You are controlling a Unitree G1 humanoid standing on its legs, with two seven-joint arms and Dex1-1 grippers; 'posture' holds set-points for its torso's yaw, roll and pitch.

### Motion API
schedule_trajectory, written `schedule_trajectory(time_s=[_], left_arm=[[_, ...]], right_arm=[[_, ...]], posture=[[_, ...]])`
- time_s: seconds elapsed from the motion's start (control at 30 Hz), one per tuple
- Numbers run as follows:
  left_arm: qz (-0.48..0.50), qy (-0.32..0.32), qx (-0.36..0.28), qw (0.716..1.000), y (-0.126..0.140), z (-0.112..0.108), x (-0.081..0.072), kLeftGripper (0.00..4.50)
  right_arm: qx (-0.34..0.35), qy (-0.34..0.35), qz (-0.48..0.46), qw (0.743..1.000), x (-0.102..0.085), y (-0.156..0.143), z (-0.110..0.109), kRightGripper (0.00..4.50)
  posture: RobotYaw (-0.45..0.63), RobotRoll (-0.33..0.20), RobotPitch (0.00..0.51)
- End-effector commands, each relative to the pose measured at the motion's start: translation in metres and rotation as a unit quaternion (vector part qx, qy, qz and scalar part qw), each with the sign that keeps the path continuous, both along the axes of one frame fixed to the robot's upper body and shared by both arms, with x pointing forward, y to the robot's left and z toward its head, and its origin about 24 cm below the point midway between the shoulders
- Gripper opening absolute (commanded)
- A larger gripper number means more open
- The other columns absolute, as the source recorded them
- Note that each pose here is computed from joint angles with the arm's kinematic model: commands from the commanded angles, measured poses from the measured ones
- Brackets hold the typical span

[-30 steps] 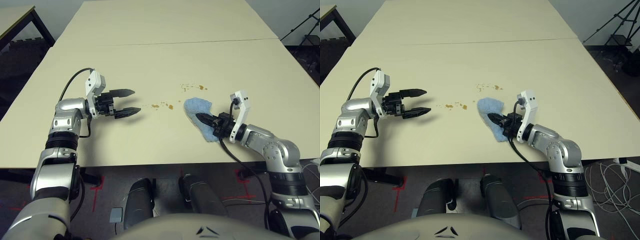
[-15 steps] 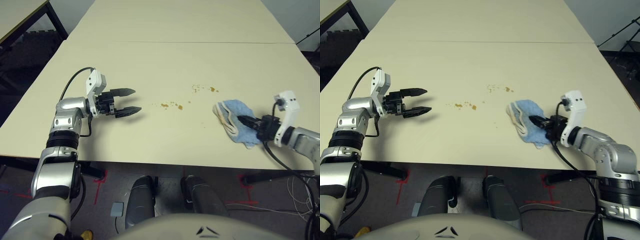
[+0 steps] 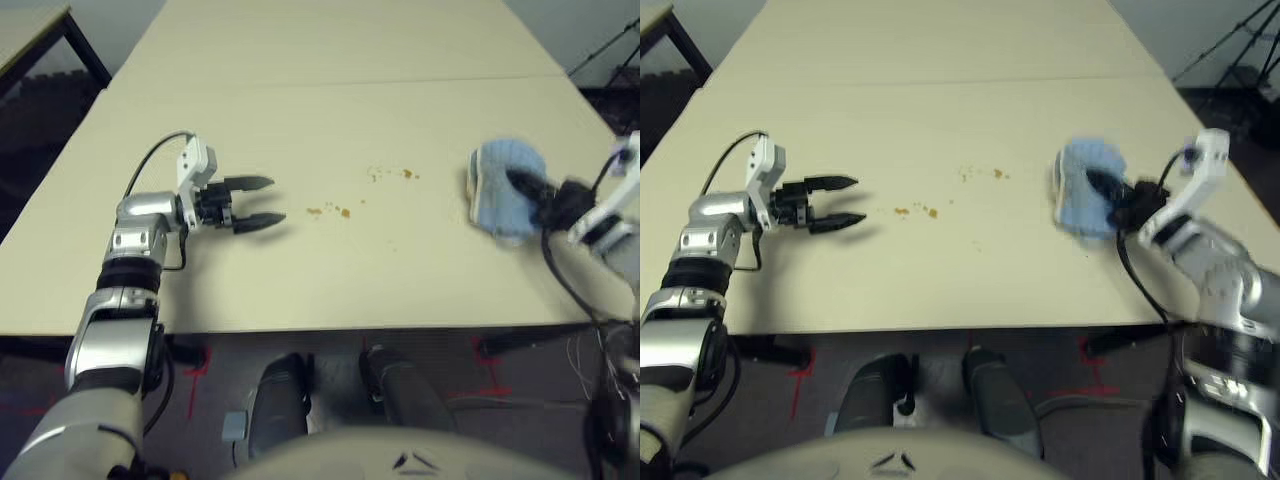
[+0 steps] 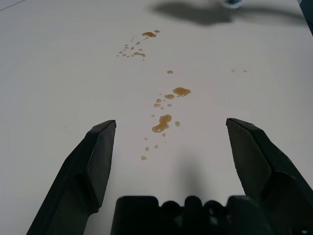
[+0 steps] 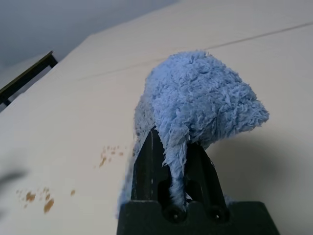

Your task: Wipe the water off the table with a rag.

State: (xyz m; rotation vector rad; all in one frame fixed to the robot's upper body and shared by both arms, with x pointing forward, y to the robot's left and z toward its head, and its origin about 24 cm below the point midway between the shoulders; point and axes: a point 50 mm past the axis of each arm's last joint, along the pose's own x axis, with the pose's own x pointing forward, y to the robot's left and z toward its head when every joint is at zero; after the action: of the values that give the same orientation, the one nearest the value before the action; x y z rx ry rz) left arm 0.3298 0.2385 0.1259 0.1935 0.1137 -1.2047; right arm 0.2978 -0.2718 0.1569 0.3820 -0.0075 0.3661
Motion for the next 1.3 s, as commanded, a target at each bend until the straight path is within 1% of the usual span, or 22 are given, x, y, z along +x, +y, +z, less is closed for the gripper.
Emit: schedule_trajectory(time_s=[0.03,0.07,0.2,0.3,0.4,0.5,0.7,0.87,1.13,1.3], left_arm=[[-0.001,0.004,0.008,1.0,0.003,-0.002,-0.002,4.5],[0.0,0.003,0.009,1.0,0.004,-0.001,-0.003,4.5],[0.004,0.002,0.009,1.0,0.007,-0.002,-0.005,4.5],[0.007,0.0,0.011,1.0,0.01,-0.003,-0.009,4.5],[0.012,-0.001,0.012,1.0,0.012,-0.003,-0.013,4.5],[0.017,-0.002,0.011,1.0,0.014,-0.003,-0.016,4.5],[0.032,-0.002,0.013,0.999,0.02,-0.003,-0.024,4.5],[0.042,0.001,0.016,0.999,0.025,-0.004,-0.031,4.5],[0.049,0.003,0.015,0.999,0.025,-0.004,-0.037,4.5],[0.053,0.004,0.013,0.998,0.025,-0.004,-0.039,4.5]], right_arm=[[-0.004,0.008,-0.027,1.0,0.019,0.009,-0.011,0.02],[-0.011,0.013,-0.032,0.999,0.026,0.012,-0.014,0.02],[-0.02,0.022,-0.04,0.999,0.043,0.022,-0.021,0.02],[-0.028,0.031,-0.044,0.998,0.061,0.038,-0.029,0.02],[-0.037,0.039,-0.042,0.998,0.072,0.05,-0.036,0.02],[-0.064,0.057,-0.022,0.996,0.078,0.063,-0.045,0.02],[-0.104,0.1,0.054,0.988,0.08,0.095,-0.071,0.02],[-0.099,0.109,0.115,0.982,0.078,0.124,-0.079,0.02],[-0.09,0.107,0.185,0.973,0.074,0.161,-0.082,0.02],[-0.087,0.105,0.21,0.968,0.073,0.175,-0.081,0.02]], posture=[[-0.34,0.0,0.125],[-0.33,0.0,0.125],[-0.32,0.0,0.124],[-0.3,0.0,0.124],[-0.28,0.0,0.125],[-0.25,0.0,0.125],[-0.21,0.0,0.127],[-0.18,0.0,0.133],[-0.16,0.0,0.141],[-0.15,0.0,0.142]])
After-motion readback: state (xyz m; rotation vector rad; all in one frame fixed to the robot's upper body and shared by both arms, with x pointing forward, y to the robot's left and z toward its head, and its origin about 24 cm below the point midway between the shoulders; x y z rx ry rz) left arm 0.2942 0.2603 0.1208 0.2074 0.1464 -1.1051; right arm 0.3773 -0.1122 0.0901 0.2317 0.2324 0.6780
